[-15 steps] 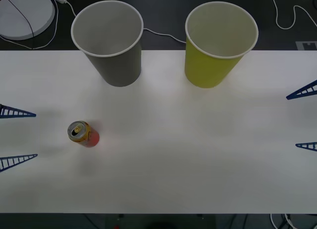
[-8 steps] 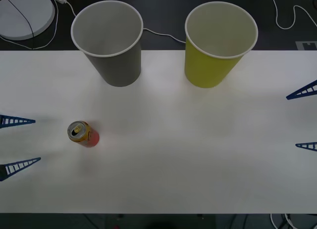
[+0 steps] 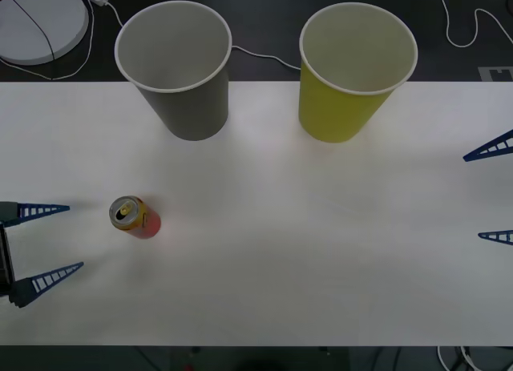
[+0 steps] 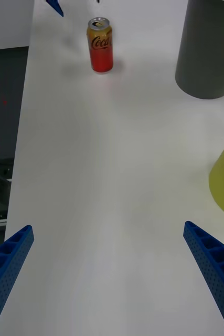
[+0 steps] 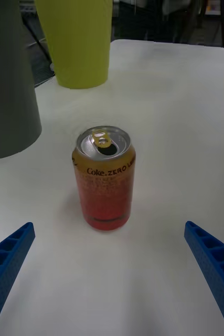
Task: Put the can into the green bin and the plastic bottle into the gray bin
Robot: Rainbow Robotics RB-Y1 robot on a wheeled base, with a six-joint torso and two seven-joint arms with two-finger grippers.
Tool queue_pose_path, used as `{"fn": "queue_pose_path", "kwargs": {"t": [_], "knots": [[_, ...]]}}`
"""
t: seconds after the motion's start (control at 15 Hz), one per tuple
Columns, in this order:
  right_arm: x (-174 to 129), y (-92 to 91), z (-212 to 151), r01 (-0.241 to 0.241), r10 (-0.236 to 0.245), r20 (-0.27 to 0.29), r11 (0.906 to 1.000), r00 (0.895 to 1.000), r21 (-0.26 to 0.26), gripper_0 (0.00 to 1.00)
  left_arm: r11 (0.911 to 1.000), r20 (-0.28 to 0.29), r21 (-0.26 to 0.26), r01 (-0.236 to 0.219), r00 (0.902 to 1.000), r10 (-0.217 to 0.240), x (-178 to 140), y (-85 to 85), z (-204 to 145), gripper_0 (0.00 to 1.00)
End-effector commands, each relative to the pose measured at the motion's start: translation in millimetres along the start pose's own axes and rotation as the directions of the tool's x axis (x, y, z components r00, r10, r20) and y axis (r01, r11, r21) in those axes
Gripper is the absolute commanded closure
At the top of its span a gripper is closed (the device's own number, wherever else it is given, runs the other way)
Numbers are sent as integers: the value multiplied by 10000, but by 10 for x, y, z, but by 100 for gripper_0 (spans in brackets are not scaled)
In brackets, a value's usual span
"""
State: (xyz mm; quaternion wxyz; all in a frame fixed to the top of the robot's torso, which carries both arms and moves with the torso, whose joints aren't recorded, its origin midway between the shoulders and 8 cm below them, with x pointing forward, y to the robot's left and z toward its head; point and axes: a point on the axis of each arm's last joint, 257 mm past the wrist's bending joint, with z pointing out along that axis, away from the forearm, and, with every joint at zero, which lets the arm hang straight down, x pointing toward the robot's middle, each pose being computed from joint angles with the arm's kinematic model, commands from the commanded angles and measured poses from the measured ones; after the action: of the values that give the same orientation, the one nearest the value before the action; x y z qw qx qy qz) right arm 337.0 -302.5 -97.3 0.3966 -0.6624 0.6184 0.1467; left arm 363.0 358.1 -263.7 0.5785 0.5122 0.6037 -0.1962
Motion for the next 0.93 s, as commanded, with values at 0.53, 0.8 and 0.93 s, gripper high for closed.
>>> {"fn": "queue_pose_path", "kwargs": {"t": [0.53, 0.8, 0.93], "knots": [[0, 0, 0, -1, 1, 0, 10000, 10000, 0, 0, 9937, 282, -909, 650, 9976, -627, 173, -26, 458, 0], [0, 0, 0, -1, 1, 0, 10000, 10000, 0, 0, 9880, 453, -1233, 932, 9951, -882, 223, -63, 690, 0], [0, 0, 0, -1, 1, 0, 10000, 10000, 0, 0, 9865, 541, -1323, 964, 9945, -899, 210, -40, 771, 0]]}}
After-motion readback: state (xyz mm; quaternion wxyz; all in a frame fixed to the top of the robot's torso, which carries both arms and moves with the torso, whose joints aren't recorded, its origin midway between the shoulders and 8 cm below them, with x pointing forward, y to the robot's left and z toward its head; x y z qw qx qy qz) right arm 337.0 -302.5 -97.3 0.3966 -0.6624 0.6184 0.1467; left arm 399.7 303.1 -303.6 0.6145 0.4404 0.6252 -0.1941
